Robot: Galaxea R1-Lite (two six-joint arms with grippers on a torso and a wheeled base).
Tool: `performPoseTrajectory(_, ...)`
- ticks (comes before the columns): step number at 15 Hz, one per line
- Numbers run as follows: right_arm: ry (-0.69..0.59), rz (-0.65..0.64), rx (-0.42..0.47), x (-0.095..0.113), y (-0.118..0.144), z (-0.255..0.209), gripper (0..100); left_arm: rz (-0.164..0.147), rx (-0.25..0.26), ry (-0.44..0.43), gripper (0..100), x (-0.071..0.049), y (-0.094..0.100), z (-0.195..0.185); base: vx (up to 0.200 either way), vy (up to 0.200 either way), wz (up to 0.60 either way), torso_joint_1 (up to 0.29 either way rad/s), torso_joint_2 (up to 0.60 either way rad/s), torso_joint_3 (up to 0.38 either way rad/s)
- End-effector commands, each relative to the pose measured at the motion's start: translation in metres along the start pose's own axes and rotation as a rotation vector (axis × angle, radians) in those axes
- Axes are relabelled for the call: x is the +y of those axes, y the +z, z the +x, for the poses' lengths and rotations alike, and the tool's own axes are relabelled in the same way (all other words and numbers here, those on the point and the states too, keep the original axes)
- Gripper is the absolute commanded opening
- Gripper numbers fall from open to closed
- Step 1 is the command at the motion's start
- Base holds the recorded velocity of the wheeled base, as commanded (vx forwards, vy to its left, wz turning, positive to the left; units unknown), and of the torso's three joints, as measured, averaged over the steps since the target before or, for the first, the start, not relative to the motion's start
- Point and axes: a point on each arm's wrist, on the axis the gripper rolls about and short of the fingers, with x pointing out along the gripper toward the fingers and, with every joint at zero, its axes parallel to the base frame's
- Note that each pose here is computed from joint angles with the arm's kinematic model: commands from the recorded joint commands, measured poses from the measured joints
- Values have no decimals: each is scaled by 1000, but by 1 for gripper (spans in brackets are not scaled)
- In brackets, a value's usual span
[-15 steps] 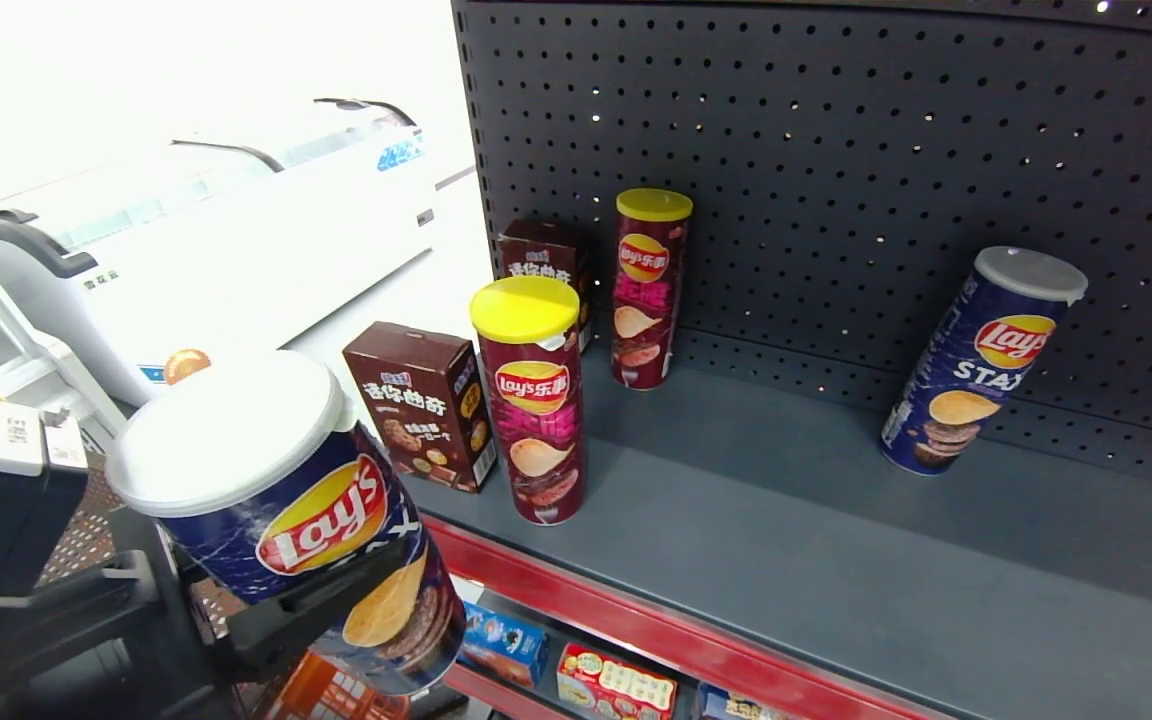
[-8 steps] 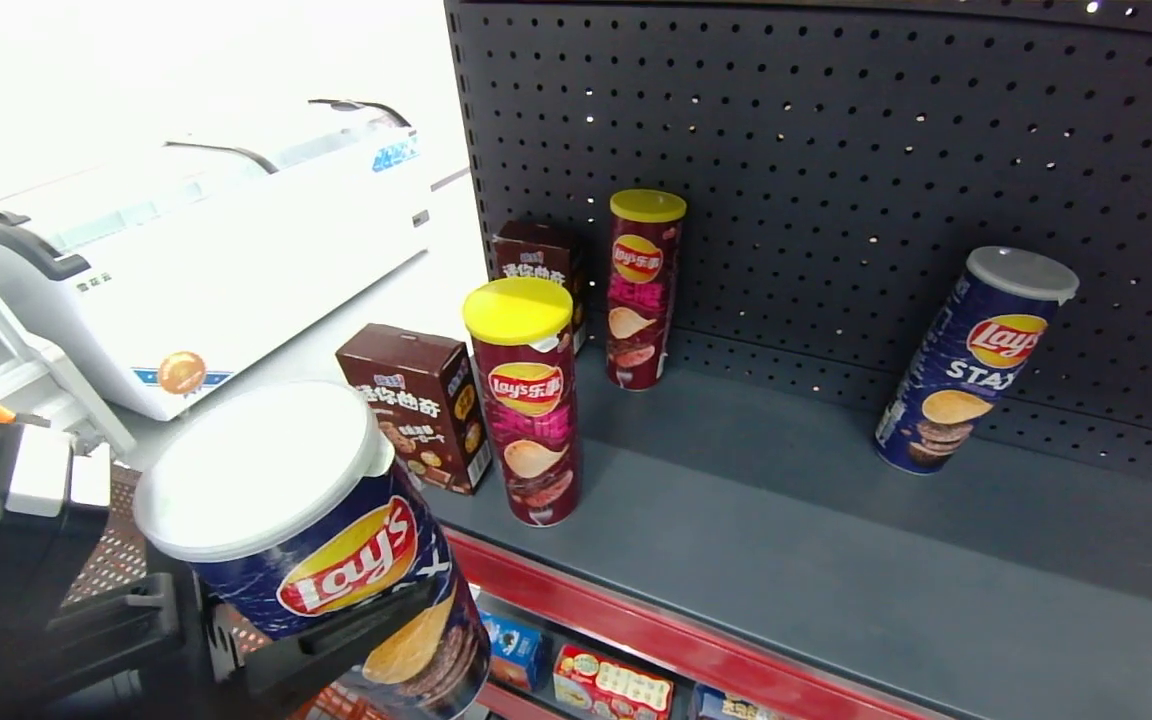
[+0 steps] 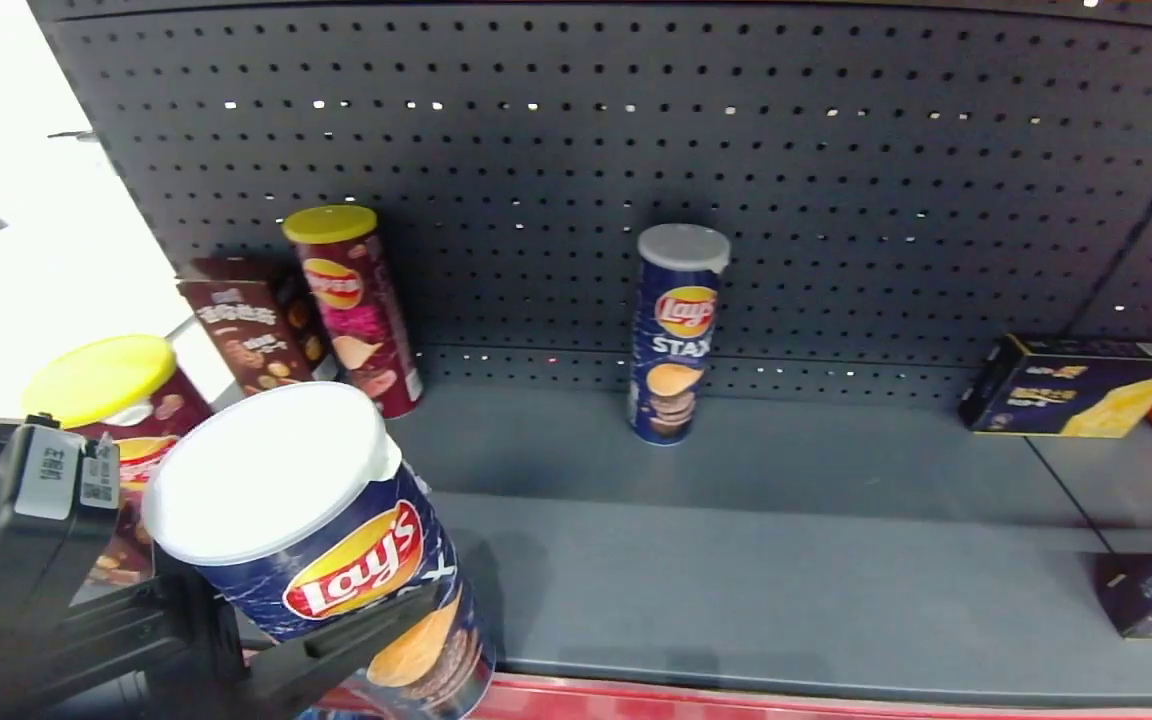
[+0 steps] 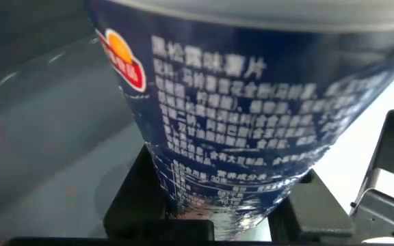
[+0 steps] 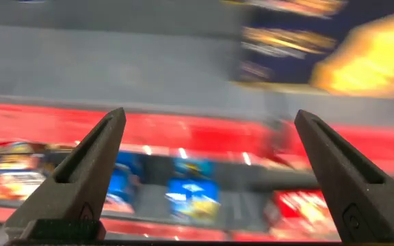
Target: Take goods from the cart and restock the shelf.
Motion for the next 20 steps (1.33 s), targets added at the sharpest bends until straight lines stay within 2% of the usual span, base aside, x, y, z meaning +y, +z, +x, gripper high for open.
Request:
performPoseTrajectory(1,-1,1,0,0,0,0,100,-1,2,3,0,0,-1,0,0,0,0,0,0,0)
performPoseTrajectory(5,1,1,0,0,0,0,100,-3,2,20,0,2,-1,-2,0,0,0,0,0,0)
performPoseTrajectory(8,2,-1,0,0,0,0,100,-4,-5,56,0,7,0,-4,0,0,0,0,0,0)
performPoseTrajectory(19,1,-4,0,0,0,0,100,-10,5,71,0,5,-7,-14,0,0,0,0,0,0)
performPoseTrajectory(20,6,-4,-2,0,0,0,100,-12,9,70,0,4,-8,-14,0,0,600,2,-7,2)
